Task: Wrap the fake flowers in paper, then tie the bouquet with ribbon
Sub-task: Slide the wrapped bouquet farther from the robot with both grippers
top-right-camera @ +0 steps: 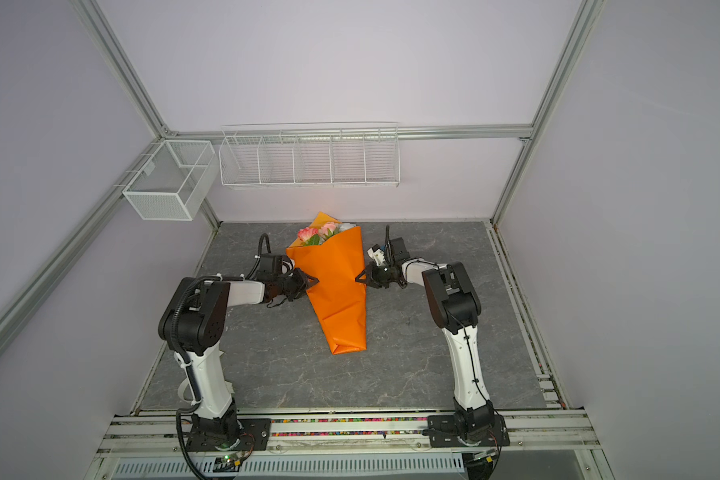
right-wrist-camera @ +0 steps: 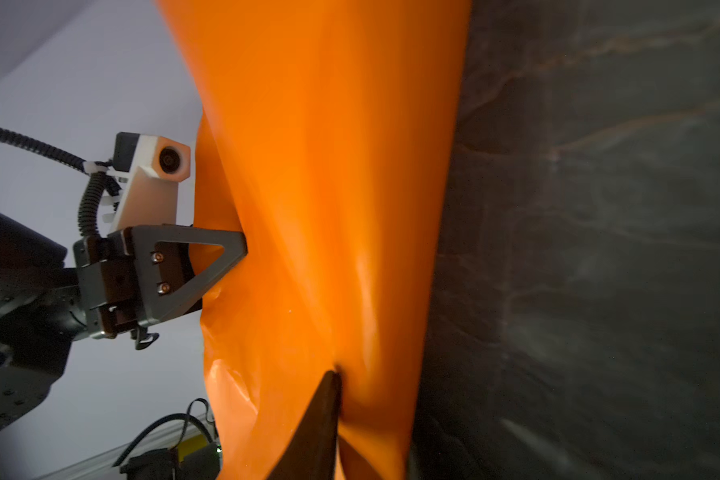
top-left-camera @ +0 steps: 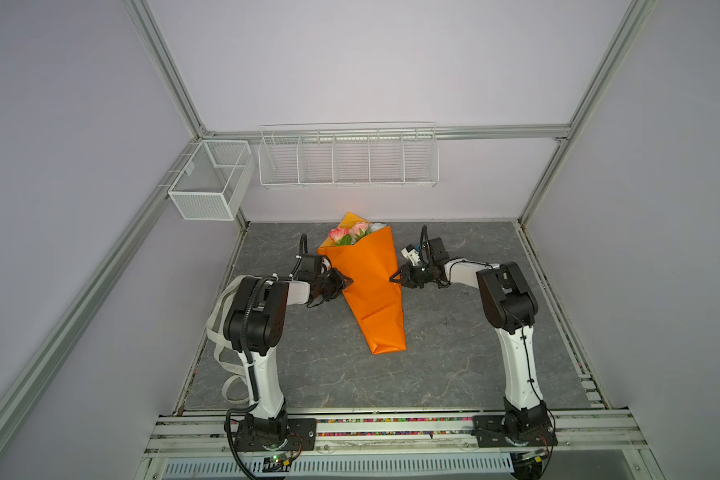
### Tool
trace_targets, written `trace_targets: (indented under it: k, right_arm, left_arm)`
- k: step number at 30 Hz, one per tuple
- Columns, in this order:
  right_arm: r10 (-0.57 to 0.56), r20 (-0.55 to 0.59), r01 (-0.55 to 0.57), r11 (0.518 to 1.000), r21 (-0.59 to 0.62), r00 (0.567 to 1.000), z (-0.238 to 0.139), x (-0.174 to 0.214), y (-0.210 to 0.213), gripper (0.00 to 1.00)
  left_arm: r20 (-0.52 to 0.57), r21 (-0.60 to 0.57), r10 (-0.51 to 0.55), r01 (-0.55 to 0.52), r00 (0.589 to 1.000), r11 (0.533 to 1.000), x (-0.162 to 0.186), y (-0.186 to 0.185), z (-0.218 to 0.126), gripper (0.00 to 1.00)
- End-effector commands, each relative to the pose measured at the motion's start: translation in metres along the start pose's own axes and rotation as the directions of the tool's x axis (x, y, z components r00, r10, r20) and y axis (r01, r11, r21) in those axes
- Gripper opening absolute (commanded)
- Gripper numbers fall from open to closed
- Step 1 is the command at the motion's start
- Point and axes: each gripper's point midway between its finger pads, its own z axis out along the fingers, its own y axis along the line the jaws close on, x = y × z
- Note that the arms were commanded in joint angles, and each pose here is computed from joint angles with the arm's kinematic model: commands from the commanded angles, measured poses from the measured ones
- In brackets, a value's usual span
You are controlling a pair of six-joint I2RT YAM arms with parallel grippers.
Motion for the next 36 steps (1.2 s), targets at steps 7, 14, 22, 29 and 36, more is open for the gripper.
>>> trace_targets:
  k: [7,14,22,29,36]
  right_arm:
    - [0.031,0.090,-0.037,0.997,0.069,0.995,-0.036,-0.009,-0.021,0.14]
    - [0.074,0.161,-0.094,0.988,0.121,0.984,-0.062,-0.024,-0.048,0.13]
    - [0.109,0.217,-0.139,0.982,0.131,0.970,-0.087,-0.047,-0.074,0.13]
    - [0.111,0.222,-0.144,0.980,0.134,0.969,-0.091,-0.062,-0.084,0.14]
    - [0.087,0.233,-0.117,0.986,0.120,0.969,-0.110,-0.071,-0.062,0.31]
  left_arm:
    - [-0.058,0.012,0.017,-0.016,0.998,1.000,0.003,-0.013,0.038,0.22]
    - [-0.093,0.029,0.041,-0.038,0.995,0.999,0.002,-0.031,0.071,0.21]
    - [-0.086,0.064,0.053,-0.047,0.995,0.997,-0.011,-0.058,0.109,0.20]
    - [-0.050,0.083,0.032,-0.027,0.998,0.996,-0.029,-0.073,0.125,0.20]
    - [-0.043,0.075,0.075,-0.071,0.996,0.995,-0.032,-0.087,0.112,0.40]
